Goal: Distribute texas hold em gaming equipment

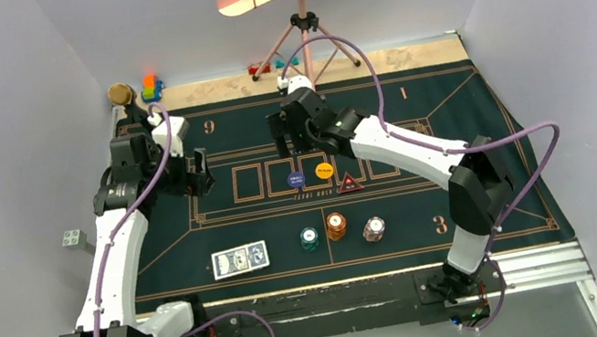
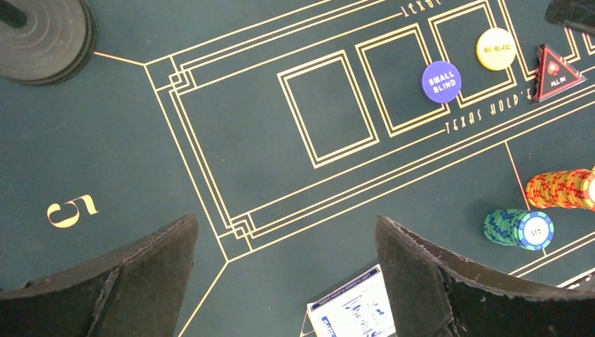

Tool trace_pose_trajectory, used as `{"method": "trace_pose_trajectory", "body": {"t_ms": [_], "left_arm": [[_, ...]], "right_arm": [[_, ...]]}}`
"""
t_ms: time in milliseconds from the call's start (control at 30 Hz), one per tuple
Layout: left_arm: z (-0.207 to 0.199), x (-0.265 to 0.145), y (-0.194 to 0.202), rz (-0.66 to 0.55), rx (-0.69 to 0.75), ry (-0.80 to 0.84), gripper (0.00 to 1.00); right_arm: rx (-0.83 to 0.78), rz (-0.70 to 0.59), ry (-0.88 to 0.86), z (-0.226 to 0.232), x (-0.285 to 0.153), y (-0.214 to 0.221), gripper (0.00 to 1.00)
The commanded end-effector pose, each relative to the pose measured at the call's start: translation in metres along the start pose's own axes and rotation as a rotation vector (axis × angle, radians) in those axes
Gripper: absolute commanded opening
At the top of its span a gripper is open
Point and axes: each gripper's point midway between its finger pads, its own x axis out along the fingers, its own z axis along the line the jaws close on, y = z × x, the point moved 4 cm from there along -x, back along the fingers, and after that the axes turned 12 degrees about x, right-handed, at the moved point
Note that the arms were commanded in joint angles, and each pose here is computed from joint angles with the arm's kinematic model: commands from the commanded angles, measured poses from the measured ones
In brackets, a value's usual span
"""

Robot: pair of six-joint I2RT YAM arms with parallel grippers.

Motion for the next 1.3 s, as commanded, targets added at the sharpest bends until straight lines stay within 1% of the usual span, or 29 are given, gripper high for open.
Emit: {"method": "trace_pose_trajectory", "body": {"t_ms": [0, 33, 100, 200, 333, 500, 700, 900, 1033, 1133, 1267], "left_arm": [[0.003, -0.006, -0.008, -0.06, -0.009, -0.033, 1.0], [0.002, -0.006, -0.008, -0.053, -0.008, -0.027, 1.0], [0.001, -0.003, -0.004, -0.032, -0.009, -0.014, 1.0], [0.001, 0.001, 0.001, -0.02, -0.002, -0.006, 1.0], [-0.001, 0.002, 0.002, -0.02, 0.007, 0.011, 1.0], [-0.001, 0.003, 0.0, -0.019, 0.002, 0.017, 1.0], [-0.001, 0.002, -0.002, -0.019, -0.002, 0.017, 1.0], [0.0, 0.003, -0.001, -0.015, -0.003, 0.016, 1.0], [0.0, 0.004, 0.001, -0.008, -0.002, 0.017, 1.0], [0.001, 0.005, 0.002, -0.009, -0.004, 0.01, 1.0], [0.001, 0.005, 0.002, -0.004, -0.007, 0.006, 1.0]], "right_arm": [[0.021, -0.013, -0.103, 0.019, -0.002, -0.029, 0.98], [0.01, 0.02, -0.115, 0.023, 0.003, -0.027, 0.98], [-0.006, 0.024, -0.101, 0.027, 0.016, -0.019, 0.98], [-0.045, 0.054, -0.018, 0.03, 0.035, 0.004, 0.97], [-0.044, 0.097, 0.022, 0.026, 0.055, 0.033, 0.96], [-0.013, 0.138, 0.038, 0.017, 0.068, 0.06, 0.91], [-0.001, 0.185, 0.071, 0.005, 0.075, 0.089, 0.89], [-0.001, 0.223, 0.081, 0.0, 0.083, 0.11, 0.85], [-0.004, 0.232, 0.079, 0.0, 0.088, 0.115, 0.81], [-0.009, 0.239, 0.076, 0.001, 0.091, 0.119, 0.76], [-0.026, 0.255, 0.078, 0.003, 0.097, 0.125, 0.71]]}}
